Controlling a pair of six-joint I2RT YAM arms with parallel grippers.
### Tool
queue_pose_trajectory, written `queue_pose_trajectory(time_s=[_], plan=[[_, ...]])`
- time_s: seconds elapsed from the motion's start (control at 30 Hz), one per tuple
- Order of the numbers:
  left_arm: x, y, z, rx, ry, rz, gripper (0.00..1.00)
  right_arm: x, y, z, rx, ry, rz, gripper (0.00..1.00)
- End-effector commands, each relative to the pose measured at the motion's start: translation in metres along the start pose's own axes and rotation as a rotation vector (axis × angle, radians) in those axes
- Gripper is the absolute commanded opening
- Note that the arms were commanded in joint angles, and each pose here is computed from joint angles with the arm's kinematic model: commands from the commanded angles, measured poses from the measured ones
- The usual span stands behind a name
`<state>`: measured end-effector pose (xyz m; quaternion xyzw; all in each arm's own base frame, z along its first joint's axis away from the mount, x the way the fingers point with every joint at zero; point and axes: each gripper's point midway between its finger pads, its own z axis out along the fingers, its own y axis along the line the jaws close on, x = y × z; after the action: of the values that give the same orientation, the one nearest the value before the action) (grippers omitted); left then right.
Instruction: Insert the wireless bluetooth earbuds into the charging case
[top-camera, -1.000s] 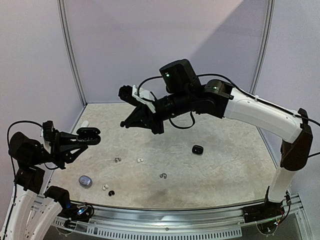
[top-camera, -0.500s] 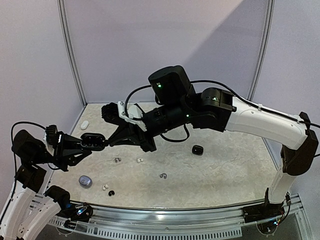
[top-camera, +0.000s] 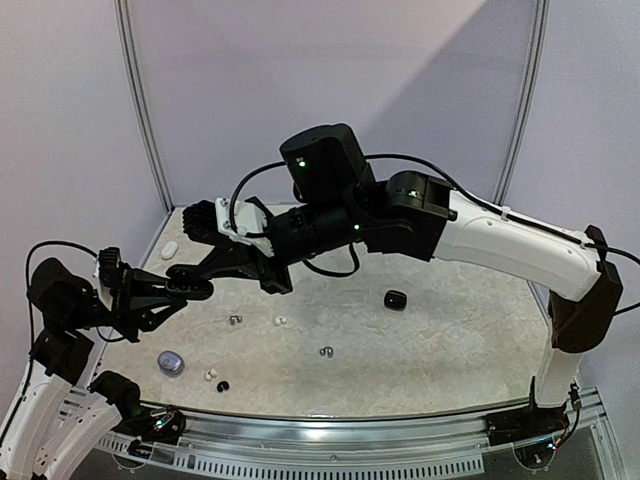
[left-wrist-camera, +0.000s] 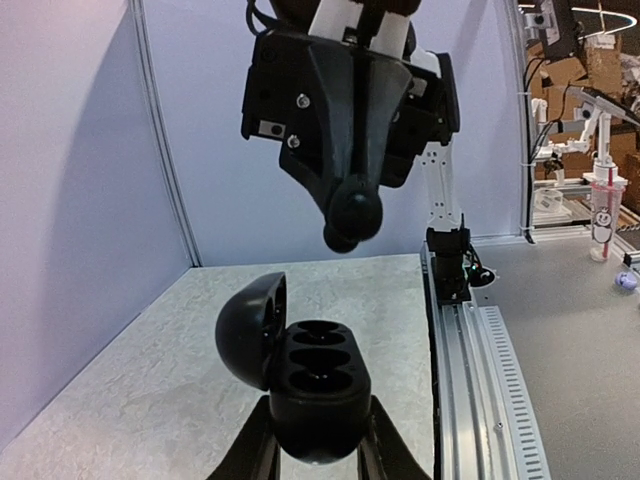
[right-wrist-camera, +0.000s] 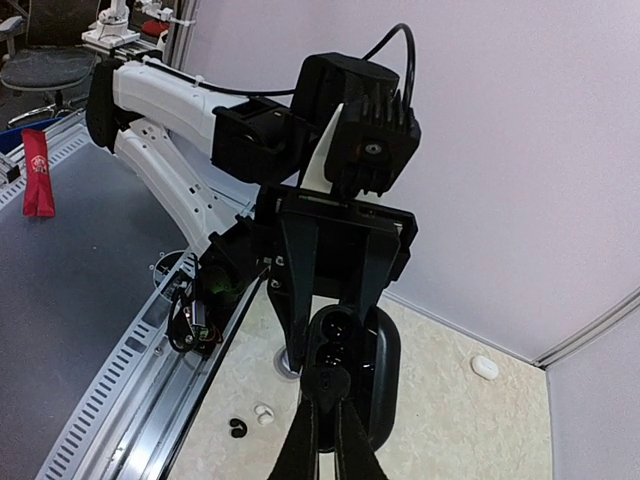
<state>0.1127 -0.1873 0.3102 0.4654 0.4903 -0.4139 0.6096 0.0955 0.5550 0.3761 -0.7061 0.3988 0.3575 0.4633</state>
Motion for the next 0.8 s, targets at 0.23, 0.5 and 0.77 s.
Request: queue_pose_trajectory(time_s=[0.23, 0.5, 0.77], plan=[[0.001, -0.001, 0.002, 0.006, 0.011, 0.005, 0.00, 0.026, 0.004, 0.016, 0.002, 0.104, -0.021, 0.00], [0.000, -0.003, 0.002, 0.013, 0.014, 0.008, 0.00, 0.040, -0.001, 0.026, 0.016, 0.151, -0.029, 0.00], [0.001, -0.003, 0.002, 0.011, 0.018, 0.029, 0.00, 0.047, 0.001, 0.029, 0.011, 0.169, -0.026, 0.00]])
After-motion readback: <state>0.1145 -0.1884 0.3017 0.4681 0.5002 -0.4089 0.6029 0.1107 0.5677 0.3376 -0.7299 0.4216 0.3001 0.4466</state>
